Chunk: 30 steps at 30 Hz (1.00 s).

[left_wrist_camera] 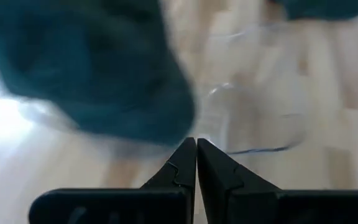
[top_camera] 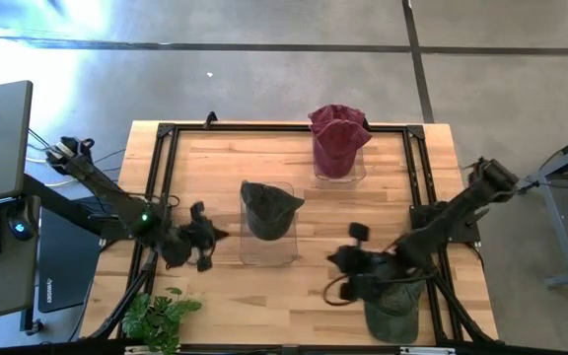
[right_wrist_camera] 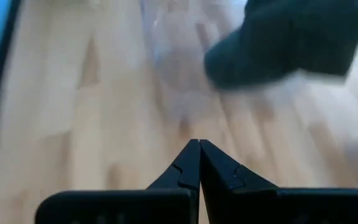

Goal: Pick & Place hat
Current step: Put the black cap into the bottom transparent bin

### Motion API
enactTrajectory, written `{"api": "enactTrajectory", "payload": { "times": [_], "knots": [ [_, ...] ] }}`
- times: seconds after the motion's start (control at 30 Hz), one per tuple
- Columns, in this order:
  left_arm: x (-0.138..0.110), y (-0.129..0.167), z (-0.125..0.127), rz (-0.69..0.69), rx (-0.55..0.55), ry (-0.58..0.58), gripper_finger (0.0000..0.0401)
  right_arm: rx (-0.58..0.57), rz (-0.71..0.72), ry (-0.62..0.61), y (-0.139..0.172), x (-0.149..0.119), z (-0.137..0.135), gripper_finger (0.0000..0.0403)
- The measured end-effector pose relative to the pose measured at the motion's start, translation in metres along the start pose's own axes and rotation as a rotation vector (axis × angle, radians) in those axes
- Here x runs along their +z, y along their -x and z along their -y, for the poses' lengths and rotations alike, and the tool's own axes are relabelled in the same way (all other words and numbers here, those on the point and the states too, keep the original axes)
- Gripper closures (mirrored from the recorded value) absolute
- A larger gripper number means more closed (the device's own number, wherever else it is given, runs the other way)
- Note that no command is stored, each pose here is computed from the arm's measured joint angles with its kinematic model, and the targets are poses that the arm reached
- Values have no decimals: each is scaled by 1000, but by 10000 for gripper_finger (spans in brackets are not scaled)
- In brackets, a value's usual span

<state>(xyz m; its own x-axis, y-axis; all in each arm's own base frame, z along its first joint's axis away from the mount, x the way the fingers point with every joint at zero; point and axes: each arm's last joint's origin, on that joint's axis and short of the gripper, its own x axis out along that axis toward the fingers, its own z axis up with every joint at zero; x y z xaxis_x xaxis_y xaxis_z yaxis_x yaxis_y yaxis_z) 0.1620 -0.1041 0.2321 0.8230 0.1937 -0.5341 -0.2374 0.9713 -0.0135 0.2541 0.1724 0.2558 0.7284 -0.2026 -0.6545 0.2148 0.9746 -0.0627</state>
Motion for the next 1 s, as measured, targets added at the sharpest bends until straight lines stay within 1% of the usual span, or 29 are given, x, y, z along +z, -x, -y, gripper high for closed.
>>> {"api": "enactTrajectory", "payload": {
  "times": [0.07, 0.13, 0.2, 0.27, 0.33, 0.43, 0.53, 0.6, 0.67, 0.77, 0.87, 0.93, 1.0],
  "knots": [
    [-2, -4, 14, 26, -47, -26, 391, 47, -93, -57, 20, -4, 8, 403],
    [-3, -7, 26, 55, -81, -55, 391, 83, -212, -104, 33, -12, 17, 402],
    [-5, -11, 36, 79, -113, -86, 391, 77, -345, -180, 42, -23, 28, 397],
    [-6, -16, 43, 84, -140, -114, 391, 55, -492, -275, 47, -34, 38, 380],
    [-9, -22, 50, 71, -172, -142, 391, 43, -600, -348, 47, -47, 44, 352],
    [-13, -28, 54, 49, -196, -180, 391, 52, -737, -429, 42, -72, 48, 297],
    [-17, -32, 56, 27, -199, -202, 391, 56, -850, -460, 34, -100, 49, 241],
    [-18, -32, 57, 27, -198, -211, 391, 81, -895, -449, 28, -120, 48, 211],
    [-18, -32, 57, 27, -199, -210, 391, 116, -903, -438, 22, -138, 47, 190],
    [-17, -32, 57, 30, -200, -208, 391, 185, -860, -451, 14, -158, 45, 178],
    [-17, -32, 57, 34, -201, -204, 391, 227, -817, -468, 9, -172, 43, 190],
    [-15, -32, 58, 48, -208, -199, 391, 224, -795, -459, 8, -178, 42, 216],
    [-13, -32, 60, 71, -218, -209, 391, 223, -757, -446, 7, -179, 41, 251]
  ]
}}
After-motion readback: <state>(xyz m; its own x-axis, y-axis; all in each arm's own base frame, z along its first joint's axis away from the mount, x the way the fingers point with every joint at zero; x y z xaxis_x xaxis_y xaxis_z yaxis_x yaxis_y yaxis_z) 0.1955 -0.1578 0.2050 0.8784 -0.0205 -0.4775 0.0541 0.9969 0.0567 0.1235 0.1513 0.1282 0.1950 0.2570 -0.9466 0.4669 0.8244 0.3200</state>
